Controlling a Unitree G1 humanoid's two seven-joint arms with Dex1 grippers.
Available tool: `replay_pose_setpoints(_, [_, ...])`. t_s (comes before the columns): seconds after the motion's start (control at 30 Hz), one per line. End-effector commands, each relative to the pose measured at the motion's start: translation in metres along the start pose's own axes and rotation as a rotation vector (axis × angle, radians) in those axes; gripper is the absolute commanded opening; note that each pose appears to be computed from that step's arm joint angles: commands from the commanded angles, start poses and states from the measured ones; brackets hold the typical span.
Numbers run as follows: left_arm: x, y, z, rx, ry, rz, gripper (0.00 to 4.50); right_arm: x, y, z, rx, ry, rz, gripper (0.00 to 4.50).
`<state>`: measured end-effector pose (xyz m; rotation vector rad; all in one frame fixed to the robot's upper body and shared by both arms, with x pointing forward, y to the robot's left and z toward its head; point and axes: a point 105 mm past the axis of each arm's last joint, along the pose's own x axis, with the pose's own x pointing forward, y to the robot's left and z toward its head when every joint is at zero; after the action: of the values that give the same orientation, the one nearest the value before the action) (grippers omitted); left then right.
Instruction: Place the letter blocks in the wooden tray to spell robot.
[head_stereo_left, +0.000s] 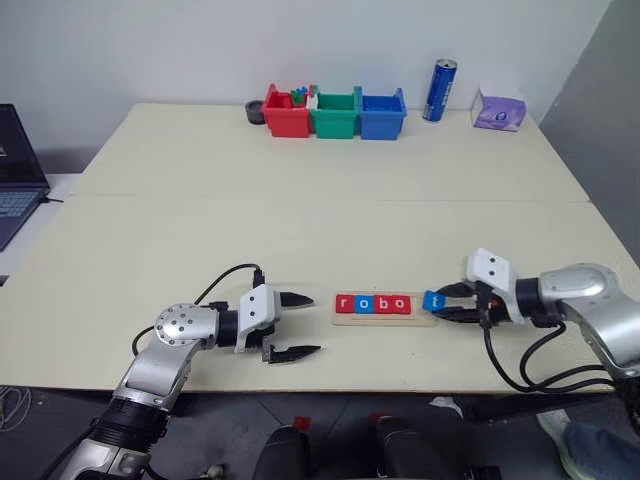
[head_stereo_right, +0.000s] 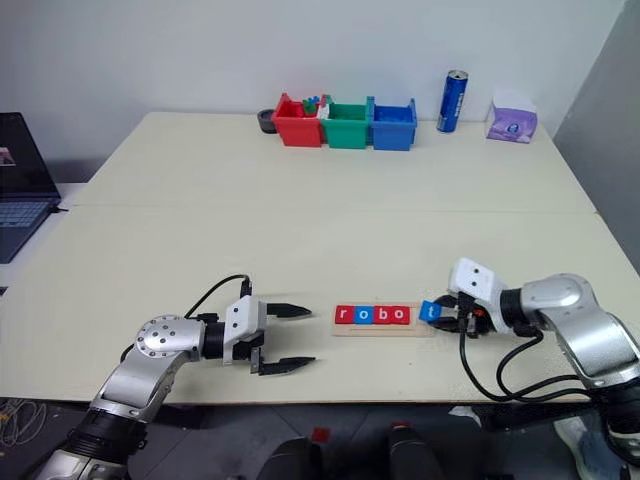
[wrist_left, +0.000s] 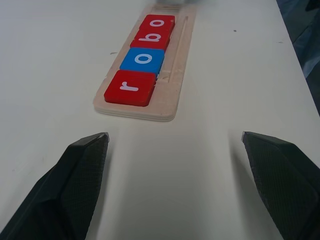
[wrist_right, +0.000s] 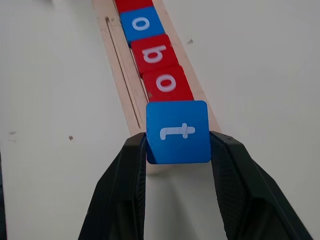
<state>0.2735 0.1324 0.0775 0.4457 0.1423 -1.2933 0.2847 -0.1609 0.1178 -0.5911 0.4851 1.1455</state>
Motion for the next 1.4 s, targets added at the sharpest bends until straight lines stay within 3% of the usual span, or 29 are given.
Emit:
replay_pose_setpoints(0.03, [0.0,0.003,0.011,0.046,-0.015,-0.003,4.5,0.002,-0.004,0.004,-0.065,0.039,0.004,1.45])
replay_pose_setpoints(1.17, [0.0,-0.002,0.006,0.035,-0.015,0.019,4.5,0.017,-0.019,0.002,-0.121,0.097,0.076,1.45])
replay_pose_setpoints(1.4, [0.002,-0.002,0.007,0.036,-0.021,0.022,4.5,0.016,-0.021,0.006,-0.12,0.083,0.066,3.89])
